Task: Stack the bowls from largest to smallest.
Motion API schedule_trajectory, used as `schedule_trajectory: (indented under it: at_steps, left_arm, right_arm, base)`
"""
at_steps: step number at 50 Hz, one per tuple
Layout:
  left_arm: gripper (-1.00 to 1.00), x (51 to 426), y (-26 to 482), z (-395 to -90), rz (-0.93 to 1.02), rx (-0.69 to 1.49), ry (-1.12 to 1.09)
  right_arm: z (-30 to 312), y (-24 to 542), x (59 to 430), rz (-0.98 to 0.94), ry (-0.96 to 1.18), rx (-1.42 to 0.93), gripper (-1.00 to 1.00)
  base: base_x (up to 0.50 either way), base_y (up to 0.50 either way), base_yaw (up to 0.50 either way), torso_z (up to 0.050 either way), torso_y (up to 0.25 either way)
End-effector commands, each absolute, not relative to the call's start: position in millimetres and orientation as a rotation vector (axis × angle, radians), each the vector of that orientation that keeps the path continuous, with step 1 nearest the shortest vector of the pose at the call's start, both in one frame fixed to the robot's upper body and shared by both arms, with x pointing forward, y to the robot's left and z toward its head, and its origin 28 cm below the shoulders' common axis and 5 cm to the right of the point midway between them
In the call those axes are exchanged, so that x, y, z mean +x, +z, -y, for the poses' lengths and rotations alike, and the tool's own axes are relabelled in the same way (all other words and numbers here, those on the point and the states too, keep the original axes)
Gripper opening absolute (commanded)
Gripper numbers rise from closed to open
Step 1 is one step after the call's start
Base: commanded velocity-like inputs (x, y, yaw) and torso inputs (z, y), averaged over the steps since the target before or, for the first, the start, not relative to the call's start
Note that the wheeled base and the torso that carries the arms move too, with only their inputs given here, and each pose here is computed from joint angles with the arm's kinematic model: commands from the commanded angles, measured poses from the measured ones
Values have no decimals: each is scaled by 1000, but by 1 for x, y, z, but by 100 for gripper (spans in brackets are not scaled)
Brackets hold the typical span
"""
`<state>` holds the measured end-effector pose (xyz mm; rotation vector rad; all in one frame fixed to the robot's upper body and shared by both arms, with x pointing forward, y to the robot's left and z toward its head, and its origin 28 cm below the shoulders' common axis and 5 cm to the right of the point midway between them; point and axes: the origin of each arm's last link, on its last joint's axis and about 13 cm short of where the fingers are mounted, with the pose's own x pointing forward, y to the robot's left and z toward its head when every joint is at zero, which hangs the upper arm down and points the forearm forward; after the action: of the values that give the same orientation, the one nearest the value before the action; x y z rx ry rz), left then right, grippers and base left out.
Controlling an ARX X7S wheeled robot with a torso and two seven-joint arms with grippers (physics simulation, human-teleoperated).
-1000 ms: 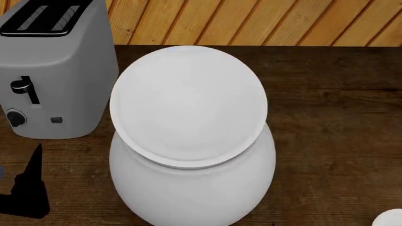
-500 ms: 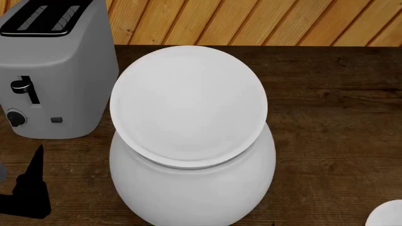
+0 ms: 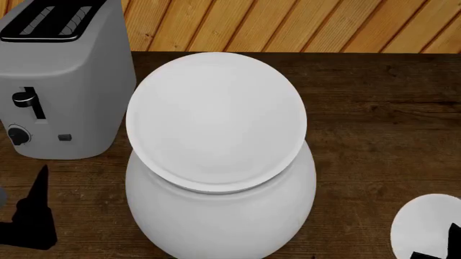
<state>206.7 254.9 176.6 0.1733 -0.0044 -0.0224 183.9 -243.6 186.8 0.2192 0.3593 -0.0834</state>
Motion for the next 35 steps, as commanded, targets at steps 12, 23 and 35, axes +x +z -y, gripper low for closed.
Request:
schedule_trajectory:
  at_steps: [12, 23, 35]
  left_arm:
    - [100, 207, 177, -257, 6, 169, -17]
    - [100, 208, 176, -258, 3, 169, -15]
    - [100, 209, 177, -262, 7, 160, -4]
  right_arm:
    - [214, 292, 193, -79, 88, 393, -100]
    - [197, 342, 210, -35, 237, 455, -100]
    - [147, 357, 252, -140, 437, 516, -100]
  base:
    - [0, 0, 0, 0, 0]
    - [0, 0, 0, 0, 0]
    - [0, 0, 0, 0, 0]
